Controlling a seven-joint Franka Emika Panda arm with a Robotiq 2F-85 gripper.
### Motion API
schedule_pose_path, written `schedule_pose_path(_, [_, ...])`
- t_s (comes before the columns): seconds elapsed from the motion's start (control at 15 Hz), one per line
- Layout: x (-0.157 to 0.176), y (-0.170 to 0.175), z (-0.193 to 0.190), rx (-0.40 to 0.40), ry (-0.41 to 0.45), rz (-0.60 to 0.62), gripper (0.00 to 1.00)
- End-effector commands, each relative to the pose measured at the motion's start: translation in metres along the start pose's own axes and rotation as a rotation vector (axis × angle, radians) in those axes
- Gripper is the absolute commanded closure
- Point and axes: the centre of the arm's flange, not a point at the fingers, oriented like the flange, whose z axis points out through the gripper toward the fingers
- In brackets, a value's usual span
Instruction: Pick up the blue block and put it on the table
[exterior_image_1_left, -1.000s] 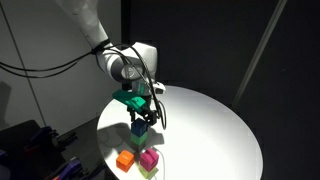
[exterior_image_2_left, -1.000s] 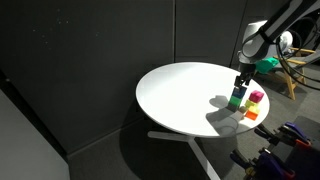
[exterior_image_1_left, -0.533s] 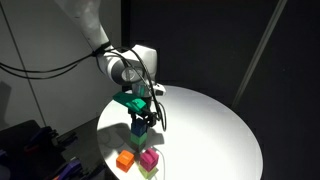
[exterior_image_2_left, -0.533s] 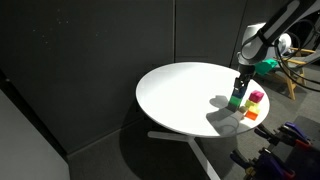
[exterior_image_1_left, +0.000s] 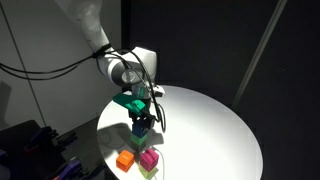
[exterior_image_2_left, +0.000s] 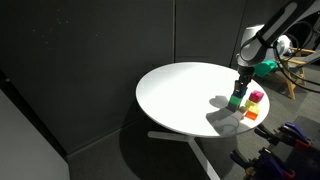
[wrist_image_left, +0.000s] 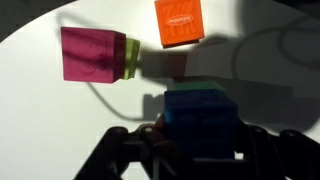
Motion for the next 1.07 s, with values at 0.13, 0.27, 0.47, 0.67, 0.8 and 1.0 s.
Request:
schedule_pose_path(0.13, [0.003,-0.001,-0.016,-0.011,-0.004,-0.002,0.74])
schedule_pose_path(0.27, [0.003,-0.002,-0.021,-0.015,-0.001,-0.006,0.74])
schedule_pose_path(0.47, [0.002,-0.005,-0.031,-0.013,-0.001,-0.013,0.74])
schedule_pose_path(0.67, [0.002,-0.012,-0.041,-0.001,-0.004,-0.029,0.74])
schedule_pose_path(0.8, [0.001,-0.019,-0.049,0.003,-0.003,-0.044,0.74])
schedule_pose_path(1.0, [0.003,-0.033,-0.061,0.0,0.011,-0.074,0.74])
